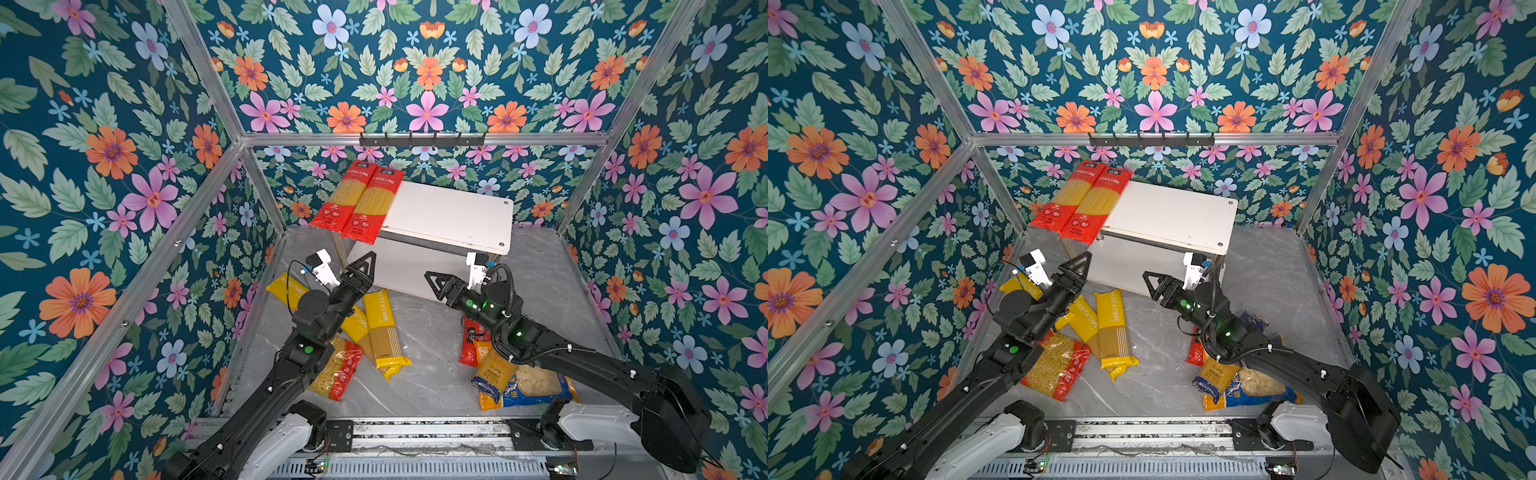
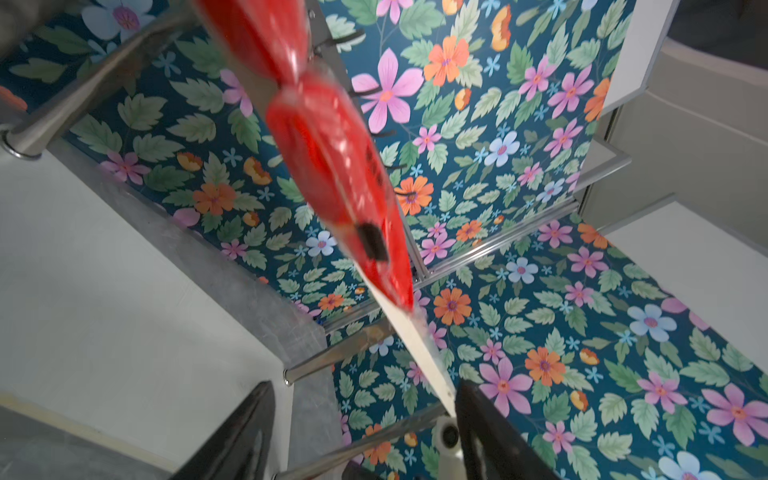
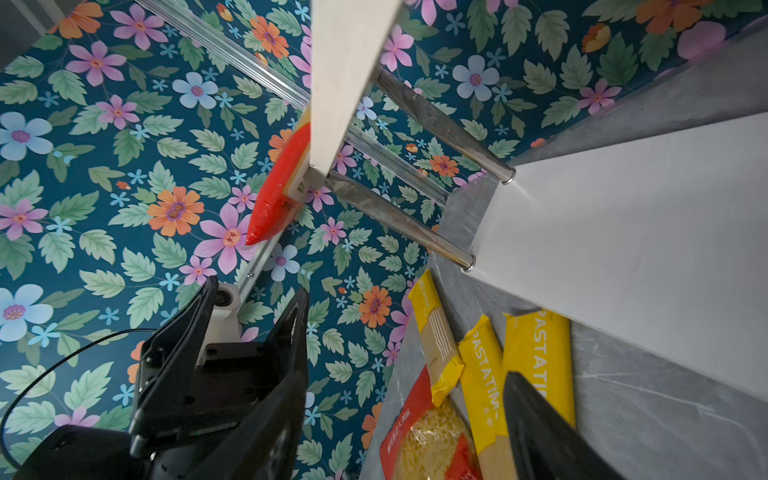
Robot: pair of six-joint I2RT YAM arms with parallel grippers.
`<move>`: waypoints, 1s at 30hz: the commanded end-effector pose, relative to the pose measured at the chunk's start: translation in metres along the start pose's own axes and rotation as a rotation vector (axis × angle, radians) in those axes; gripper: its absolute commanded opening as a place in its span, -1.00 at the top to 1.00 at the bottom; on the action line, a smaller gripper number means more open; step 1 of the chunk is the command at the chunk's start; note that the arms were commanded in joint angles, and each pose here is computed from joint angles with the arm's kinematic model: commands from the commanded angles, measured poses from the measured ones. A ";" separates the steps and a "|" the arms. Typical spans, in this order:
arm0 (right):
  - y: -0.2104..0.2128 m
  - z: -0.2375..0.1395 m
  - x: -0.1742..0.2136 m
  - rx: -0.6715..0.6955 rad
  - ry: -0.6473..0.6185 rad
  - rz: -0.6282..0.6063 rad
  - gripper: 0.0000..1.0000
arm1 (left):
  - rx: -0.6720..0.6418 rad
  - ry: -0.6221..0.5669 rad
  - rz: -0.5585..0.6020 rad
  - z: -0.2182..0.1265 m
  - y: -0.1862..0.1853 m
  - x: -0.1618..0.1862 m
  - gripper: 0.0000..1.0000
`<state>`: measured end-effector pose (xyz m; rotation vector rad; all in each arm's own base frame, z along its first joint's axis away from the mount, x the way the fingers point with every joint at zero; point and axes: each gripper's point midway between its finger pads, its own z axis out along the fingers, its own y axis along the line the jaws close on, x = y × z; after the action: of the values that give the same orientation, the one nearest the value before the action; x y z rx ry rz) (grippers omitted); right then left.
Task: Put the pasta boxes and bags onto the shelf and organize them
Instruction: 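Withdraw the left gripper while the right gripper reaches to the MoliPasta bag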
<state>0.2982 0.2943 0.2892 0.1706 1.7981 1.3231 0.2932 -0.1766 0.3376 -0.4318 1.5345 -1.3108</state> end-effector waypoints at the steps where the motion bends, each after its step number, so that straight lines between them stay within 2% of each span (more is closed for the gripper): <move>1: -0.013 -0.006 0.002 0.068 0.004 -0.027 -0.51 | -0.034 0.011 0.091 -0.003 0.010 0.018 -0.41; 5: -0.038 -0.020 0.013 0.182 0.045 -0.034 -0.48 | -0.046 0.062 0.125 -0.002 0.022 0.046 -0.40; 8: -0.067 -0.038 0.025 0.323 0.104 -0.049 -0.44 | -0.068 0.101 0.177 0.000 0.032 0.066 -0.39; 15: -0.135 -0.107 0.050 0.670 0.242 -0.100 -0.37 | -0.119 0.238 0.301 0.005 0.056 0.126 -0.38; 18: -0.161 -0.138 0.057 0.771 0.299 -0.064 -0.36 | -0.126 0.297 0.342 0.007 0.061 0.152 -0.38; 25: -0.191 -0.187 0.051 0.899 0.320 0.004 -0.38 | -0.101 0.385 0.337 0.013 0.064 0.197 -0.37; 30: -0.200 -0.206 0.034 0.914 0.272 0.057 -0.41 | -0.078 0.461 0.372 0.018 0.060 0.224 -0.38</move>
<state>0.2184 0.0889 0.1228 0.5755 2.4724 0.4892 0.2397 -0.3299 0.1743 0.0696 1.9749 -1.0690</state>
